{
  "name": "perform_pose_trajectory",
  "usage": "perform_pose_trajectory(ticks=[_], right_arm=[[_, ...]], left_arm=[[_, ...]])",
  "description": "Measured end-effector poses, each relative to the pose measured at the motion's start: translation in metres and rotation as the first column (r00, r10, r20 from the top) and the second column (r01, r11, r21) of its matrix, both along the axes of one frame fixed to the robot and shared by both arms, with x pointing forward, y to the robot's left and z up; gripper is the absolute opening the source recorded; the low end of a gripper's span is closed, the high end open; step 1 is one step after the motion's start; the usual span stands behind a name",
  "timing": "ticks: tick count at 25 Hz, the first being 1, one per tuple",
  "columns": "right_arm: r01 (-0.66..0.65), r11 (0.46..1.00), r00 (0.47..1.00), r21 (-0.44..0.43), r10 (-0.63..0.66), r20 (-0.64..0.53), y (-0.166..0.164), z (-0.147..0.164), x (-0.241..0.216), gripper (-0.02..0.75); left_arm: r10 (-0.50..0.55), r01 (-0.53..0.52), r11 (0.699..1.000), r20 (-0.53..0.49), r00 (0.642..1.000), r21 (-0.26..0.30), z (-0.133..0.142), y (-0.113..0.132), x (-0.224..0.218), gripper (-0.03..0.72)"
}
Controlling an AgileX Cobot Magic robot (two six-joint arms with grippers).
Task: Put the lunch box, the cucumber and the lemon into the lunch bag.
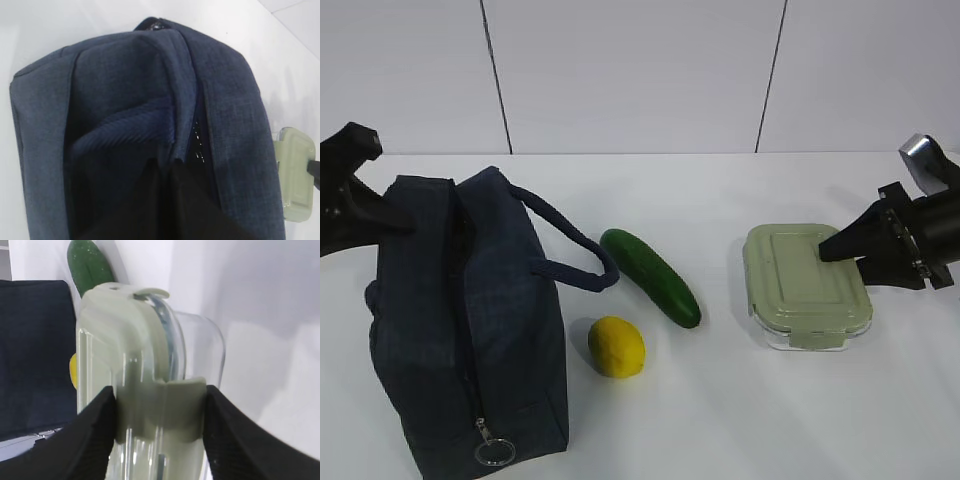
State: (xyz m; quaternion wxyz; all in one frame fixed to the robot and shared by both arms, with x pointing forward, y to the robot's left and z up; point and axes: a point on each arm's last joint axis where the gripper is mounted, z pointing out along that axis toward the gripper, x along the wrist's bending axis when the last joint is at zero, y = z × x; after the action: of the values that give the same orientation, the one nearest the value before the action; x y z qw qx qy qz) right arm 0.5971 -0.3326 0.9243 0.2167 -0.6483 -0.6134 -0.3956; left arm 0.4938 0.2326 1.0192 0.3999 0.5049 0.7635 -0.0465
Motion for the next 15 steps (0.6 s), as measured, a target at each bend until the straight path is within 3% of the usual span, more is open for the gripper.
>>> perform_pose_trajectory(ticks=[9, 15], right_arm=[[0.037, 0.999, 0.999, -0.01, -0.037, -0.013, 0.004, 0.024, -0.004, 0.405], [0.015, 1.0, 1.0, -0.005, -0.015, 0.003, 0.026, 0.051, -0.008, 0.405]], left_arm=[[-0.09, 0.08, 0.991, 0.091, 0.992, 0.105, 0.023, 0.0, 0.013, -0.003], [-0.138, 0.128, 0.985, 0.082, 0.987, 0.115, 0.03, -0.003, 0.021, -0.003]])
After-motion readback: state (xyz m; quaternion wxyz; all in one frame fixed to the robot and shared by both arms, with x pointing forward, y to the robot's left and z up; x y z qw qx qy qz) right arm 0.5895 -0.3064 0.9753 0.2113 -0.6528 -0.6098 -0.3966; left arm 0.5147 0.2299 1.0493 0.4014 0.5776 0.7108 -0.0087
